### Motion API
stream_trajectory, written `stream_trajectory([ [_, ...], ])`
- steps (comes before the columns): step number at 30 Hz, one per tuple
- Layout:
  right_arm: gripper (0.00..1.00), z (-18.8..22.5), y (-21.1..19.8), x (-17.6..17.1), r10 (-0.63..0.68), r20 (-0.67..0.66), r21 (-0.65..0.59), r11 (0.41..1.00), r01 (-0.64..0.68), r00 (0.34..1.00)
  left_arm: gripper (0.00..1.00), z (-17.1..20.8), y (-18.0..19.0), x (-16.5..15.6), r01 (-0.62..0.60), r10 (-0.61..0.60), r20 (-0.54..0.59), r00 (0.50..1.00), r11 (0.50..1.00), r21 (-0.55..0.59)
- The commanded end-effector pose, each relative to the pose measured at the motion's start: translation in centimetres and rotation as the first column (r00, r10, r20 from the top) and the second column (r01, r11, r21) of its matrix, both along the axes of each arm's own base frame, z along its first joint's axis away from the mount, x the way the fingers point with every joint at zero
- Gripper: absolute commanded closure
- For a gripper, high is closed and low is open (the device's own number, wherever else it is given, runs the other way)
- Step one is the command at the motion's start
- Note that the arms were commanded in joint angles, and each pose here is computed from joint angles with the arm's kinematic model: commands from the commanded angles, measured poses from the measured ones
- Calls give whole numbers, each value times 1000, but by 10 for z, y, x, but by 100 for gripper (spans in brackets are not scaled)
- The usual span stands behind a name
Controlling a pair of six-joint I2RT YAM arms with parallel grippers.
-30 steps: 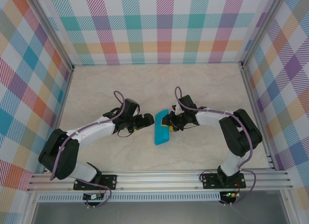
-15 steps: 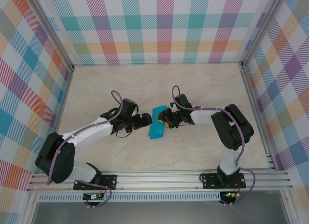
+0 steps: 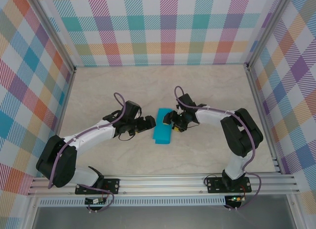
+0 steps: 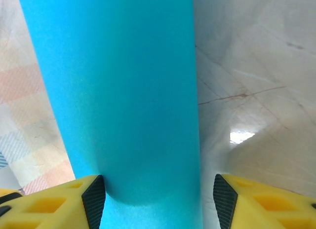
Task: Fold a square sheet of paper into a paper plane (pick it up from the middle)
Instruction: Fold the square sheet of paper in half at the center of the table.
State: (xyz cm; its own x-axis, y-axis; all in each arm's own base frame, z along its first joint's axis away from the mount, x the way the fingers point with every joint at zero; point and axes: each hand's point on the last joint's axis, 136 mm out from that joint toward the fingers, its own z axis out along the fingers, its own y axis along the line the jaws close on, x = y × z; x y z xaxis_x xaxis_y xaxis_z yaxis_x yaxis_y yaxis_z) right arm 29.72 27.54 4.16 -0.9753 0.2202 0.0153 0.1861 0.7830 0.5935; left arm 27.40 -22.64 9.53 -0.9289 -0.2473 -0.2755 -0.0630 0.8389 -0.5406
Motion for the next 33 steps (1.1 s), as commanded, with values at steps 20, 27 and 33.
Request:
stream_trajectory([
  [20, 33, -14, -8, -7, 76, -68, -131, 988, -84, 995, 21, 7, -8, 10, 4, -4, 21, 1000, 1000, -6],
  [27, 29, -25, -10, -13, 90, -112, -194, 975, -111, 990, 25, 8, -8, 10, 0, 0, 20, 1000, 1000, -7],
  [33, 27, -31, -11, -16, 90, -149, -253, 959, -126, 985, 28, 8, -8, 10, -2, 2, 19, 1000, 1000, -8],
])
